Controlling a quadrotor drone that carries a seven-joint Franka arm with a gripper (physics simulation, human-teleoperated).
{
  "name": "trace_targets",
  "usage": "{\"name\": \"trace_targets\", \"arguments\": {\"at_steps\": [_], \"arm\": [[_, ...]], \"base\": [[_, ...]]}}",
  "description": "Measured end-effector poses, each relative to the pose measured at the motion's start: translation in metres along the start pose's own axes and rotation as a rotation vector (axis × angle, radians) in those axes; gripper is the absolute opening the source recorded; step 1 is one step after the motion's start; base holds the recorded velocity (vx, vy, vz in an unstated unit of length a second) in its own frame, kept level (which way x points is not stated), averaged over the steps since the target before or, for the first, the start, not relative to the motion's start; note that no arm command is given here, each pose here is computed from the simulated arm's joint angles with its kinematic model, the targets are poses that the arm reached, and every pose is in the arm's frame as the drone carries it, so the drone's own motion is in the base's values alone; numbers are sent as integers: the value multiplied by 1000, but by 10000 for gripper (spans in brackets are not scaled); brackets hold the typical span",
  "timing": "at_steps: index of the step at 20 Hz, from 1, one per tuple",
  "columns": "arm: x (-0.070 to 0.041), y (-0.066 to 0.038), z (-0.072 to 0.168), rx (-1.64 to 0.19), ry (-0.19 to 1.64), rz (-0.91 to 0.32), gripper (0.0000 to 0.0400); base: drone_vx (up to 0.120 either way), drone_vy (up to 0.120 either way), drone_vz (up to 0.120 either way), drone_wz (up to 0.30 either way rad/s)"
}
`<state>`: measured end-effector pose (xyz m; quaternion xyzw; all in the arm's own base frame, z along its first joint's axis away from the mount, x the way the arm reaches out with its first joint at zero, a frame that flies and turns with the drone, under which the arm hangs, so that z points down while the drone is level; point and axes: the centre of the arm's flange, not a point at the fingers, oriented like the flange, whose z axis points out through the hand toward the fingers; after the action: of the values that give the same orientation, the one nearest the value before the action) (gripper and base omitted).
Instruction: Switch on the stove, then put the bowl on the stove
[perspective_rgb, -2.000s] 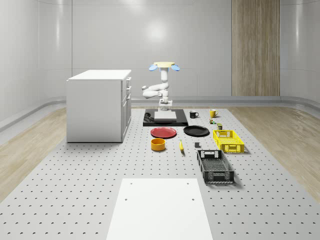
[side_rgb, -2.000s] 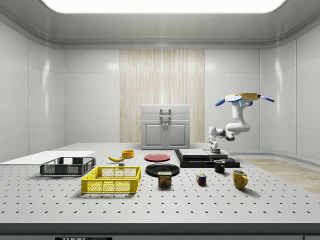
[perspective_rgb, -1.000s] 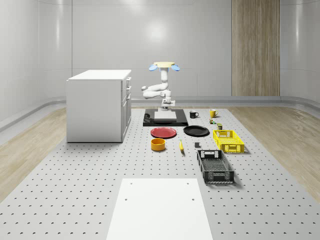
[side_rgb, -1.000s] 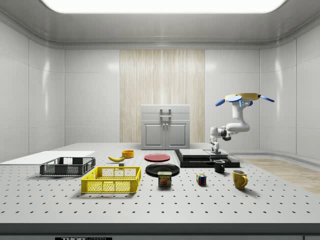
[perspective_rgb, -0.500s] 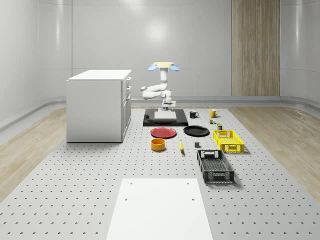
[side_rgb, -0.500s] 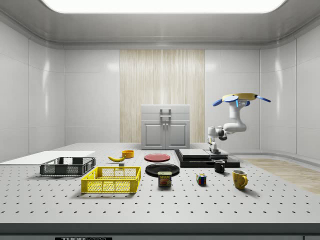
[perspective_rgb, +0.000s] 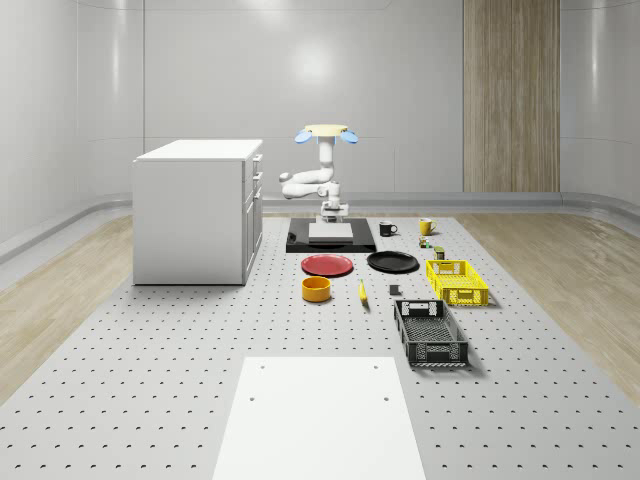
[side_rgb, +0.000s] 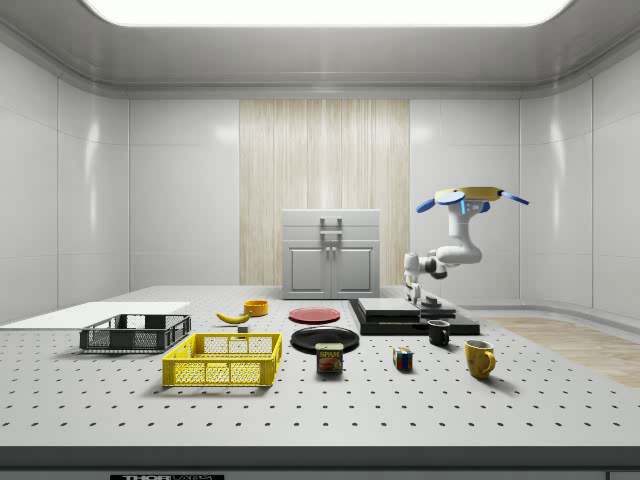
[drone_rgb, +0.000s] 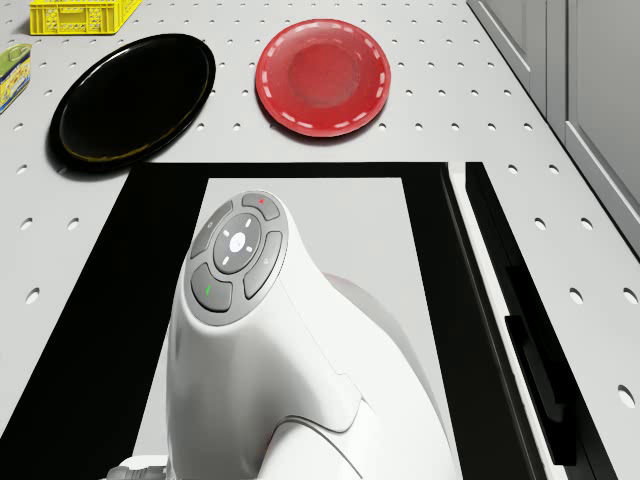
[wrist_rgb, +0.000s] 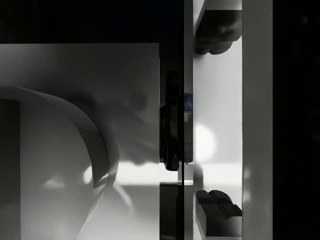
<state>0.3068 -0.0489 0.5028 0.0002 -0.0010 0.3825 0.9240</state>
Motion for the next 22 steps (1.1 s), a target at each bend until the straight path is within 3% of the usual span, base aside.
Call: {"name": "trace_targets", "arguments": {"at_steps": [3, 8, 12, 22], "arm": [[10, 10, 0, 0, 0, 0, 400], [28, 28, 0, 0, 0, 0, 400], [41, 41, 0, 0, 0, 0, 400], [53, 53, 0, 1, 0, 0, 400]], "base": [[120, 0, 0, 0], [0, 0, 0, 0], [110, 0, 0, 0], [120, 0, 0, 0]]}}
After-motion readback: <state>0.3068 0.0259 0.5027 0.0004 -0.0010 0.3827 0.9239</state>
